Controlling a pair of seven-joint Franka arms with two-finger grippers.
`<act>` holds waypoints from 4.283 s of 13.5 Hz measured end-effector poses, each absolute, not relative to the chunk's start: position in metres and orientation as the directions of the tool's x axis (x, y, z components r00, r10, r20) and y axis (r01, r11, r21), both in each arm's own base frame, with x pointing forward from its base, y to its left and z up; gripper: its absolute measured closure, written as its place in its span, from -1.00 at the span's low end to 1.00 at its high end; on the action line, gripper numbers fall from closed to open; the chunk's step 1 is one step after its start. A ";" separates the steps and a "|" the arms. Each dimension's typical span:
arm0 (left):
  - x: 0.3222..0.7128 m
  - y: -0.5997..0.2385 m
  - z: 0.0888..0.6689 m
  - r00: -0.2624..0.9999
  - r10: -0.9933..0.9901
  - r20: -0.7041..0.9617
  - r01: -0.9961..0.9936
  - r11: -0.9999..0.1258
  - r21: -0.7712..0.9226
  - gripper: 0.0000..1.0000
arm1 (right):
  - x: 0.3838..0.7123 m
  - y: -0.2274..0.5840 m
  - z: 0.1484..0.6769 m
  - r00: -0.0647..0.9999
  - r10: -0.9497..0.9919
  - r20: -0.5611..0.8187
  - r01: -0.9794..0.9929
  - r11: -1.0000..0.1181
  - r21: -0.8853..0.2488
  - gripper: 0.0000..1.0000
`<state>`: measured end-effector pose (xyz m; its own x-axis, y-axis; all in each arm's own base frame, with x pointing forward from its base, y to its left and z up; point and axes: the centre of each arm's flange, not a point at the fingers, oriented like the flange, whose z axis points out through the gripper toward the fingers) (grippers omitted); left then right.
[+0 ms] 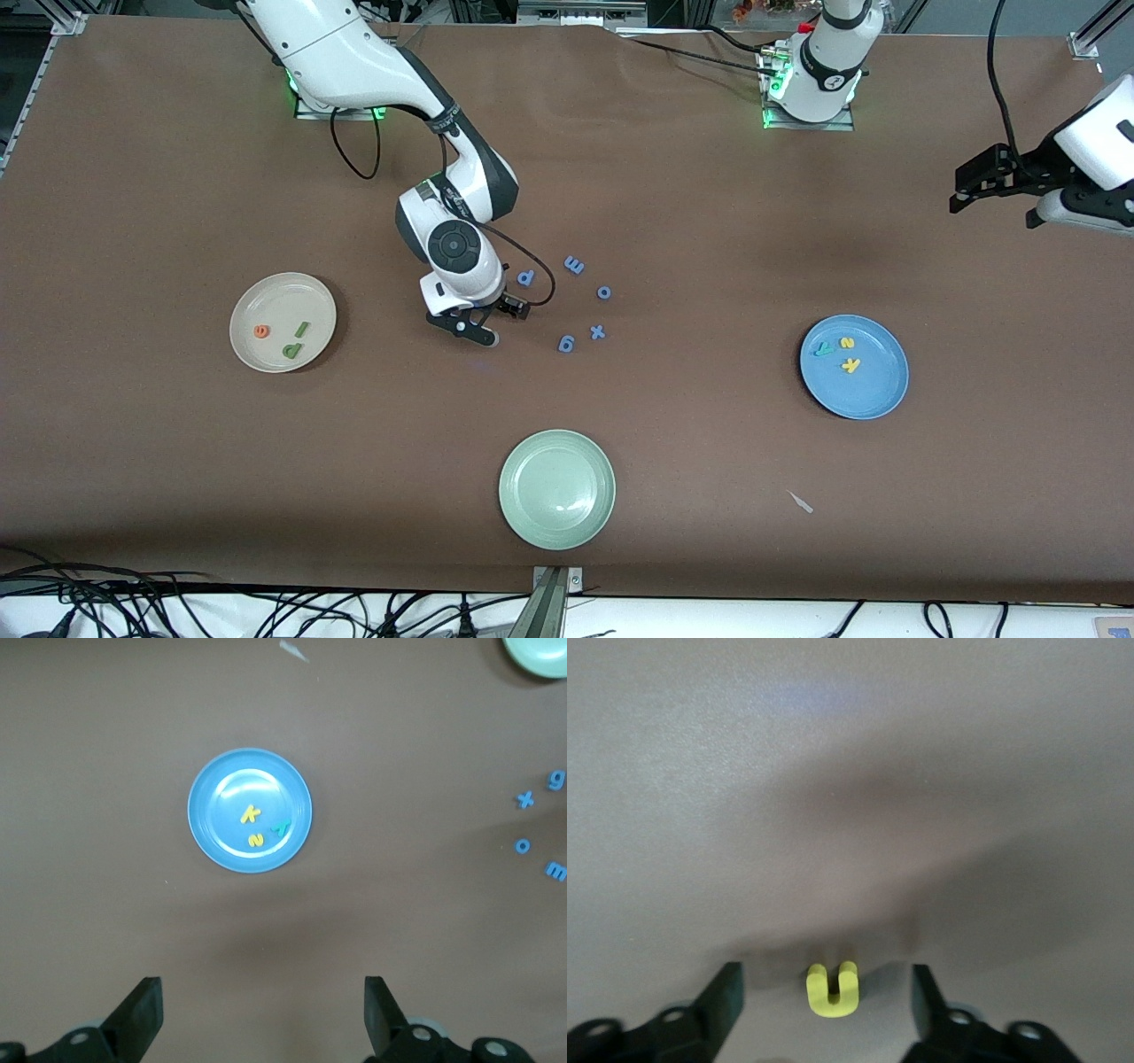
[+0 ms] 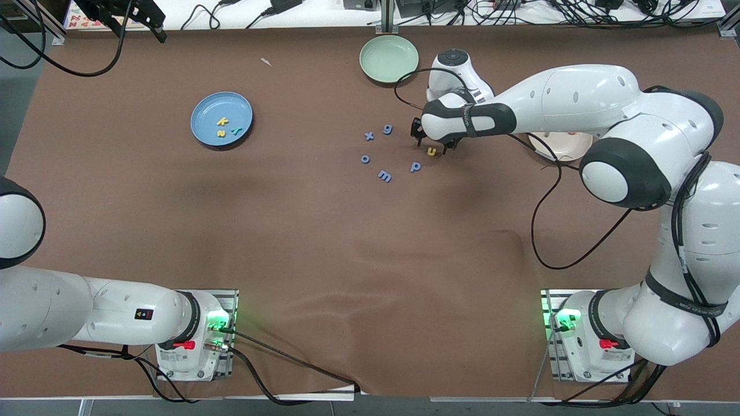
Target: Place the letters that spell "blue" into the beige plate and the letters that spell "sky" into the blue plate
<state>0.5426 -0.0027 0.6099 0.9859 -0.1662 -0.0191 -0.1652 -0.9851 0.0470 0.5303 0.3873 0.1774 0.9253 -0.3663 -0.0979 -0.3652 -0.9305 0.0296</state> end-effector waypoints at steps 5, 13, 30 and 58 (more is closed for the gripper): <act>0.549 0.021 0.609 0.993 -0.112 -0.021 -0.111 -0.993 0.045 -1.00 | 0.530 0.387 0.176 0.925 -0.366 -0.099 -0.365 -0.931 0.031 0.03; 0.549 0.025 0.610 0.993 -0.112 -0.025 -0.112 -0.994 0.016 -1.00 | 0.530 0.390 0.177 0.928 -0.361 -0.097 -0.360 -0.932 0.028 0.48; 0.549 0.016 0.611 0.997 -0.071 -0.031 -0.071 -0.997 0.007 -1.00 | 0.621 0.147 0.245 0.954 0.005 -0.299 0.061 -0.982 0.180 0.48; 0.550 0.001 0.618 0.996 -0.093 -0.016 -0.093 -0.996 0.006 -1.00 | 0.622 0.088 0.446 0.934 0.121 -0.335 0.135 -0.991 0.018 -1.00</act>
<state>0.5496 0.0006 0.6181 0.9956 -0.0926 -0.0160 -0.0925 -0.9957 0.0055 0.6220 0.0877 0.4463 0.9343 0.1211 -0.3353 0.1348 -0.9907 0.0178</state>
